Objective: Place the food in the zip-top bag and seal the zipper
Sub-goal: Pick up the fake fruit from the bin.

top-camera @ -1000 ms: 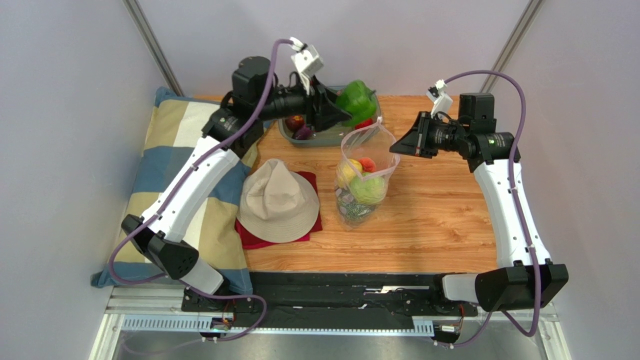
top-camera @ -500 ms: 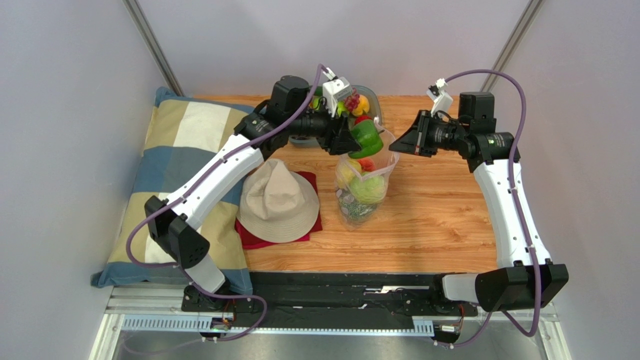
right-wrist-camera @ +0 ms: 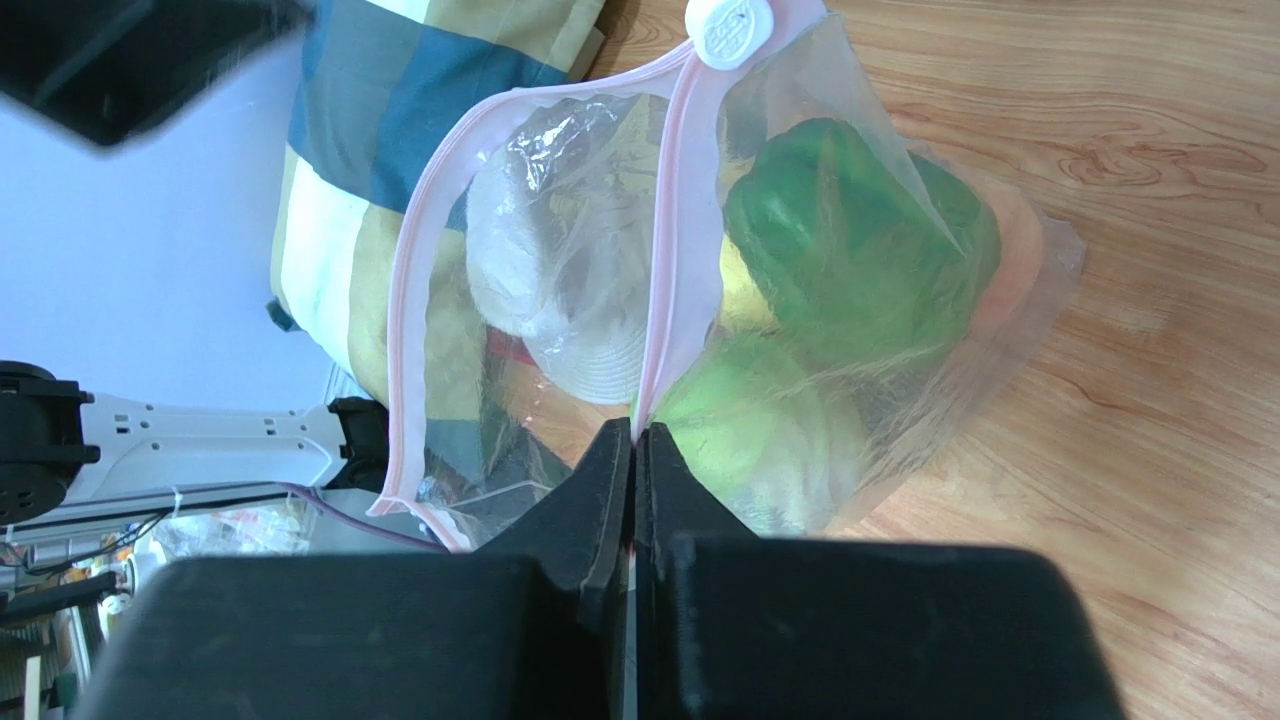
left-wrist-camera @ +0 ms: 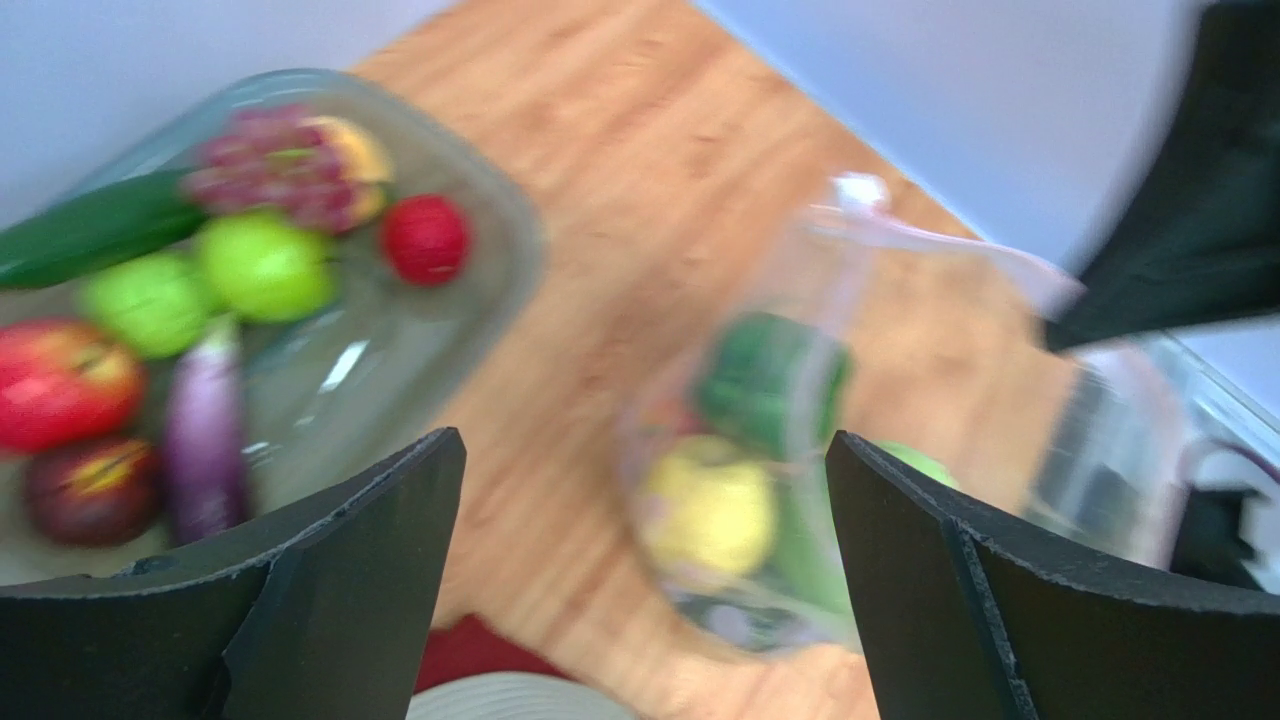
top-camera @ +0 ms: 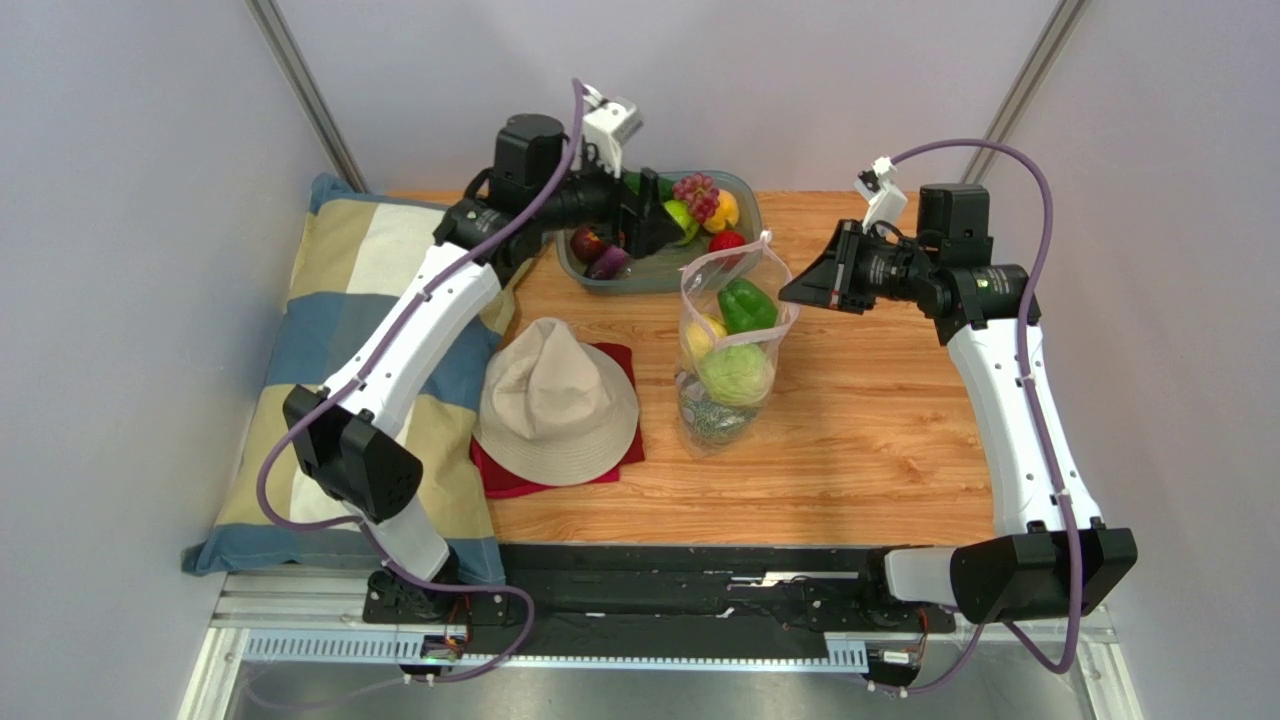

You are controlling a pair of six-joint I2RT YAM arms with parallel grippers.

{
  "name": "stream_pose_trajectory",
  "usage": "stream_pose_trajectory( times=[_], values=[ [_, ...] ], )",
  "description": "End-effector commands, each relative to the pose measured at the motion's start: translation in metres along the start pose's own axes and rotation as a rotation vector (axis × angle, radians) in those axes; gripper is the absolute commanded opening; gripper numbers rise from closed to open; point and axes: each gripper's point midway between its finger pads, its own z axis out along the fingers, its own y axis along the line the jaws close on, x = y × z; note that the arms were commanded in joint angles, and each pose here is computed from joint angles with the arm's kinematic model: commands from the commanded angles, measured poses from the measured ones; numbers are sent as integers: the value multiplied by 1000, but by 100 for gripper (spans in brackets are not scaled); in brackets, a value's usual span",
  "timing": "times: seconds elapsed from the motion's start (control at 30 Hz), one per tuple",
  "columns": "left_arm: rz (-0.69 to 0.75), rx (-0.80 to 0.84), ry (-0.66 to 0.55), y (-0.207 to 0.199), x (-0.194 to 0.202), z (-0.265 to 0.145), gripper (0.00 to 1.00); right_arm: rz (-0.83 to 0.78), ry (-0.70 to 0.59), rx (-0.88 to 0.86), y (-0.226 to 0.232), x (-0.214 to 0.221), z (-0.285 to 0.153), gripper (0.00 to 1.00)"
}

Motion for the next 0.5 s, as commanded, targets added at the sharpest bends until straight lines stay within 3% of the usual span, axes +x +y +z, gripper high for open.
stream_pose_trajectory(
  times=[0.0, 0.2, 0.47],
  values=[
    [-25, -222, -27, 80, -5, 2, 95, -56, -54, -26, 12, -18, -3, 0],
    [-8, -497, 45, 194, 26, 18, 89, -59, -51, -22, 10, -20, -2, 0],
    [84, -620, 163, 274, 83, 51, 83, -62, -45, -13, 7, -20, 1, 0]
  ],
)
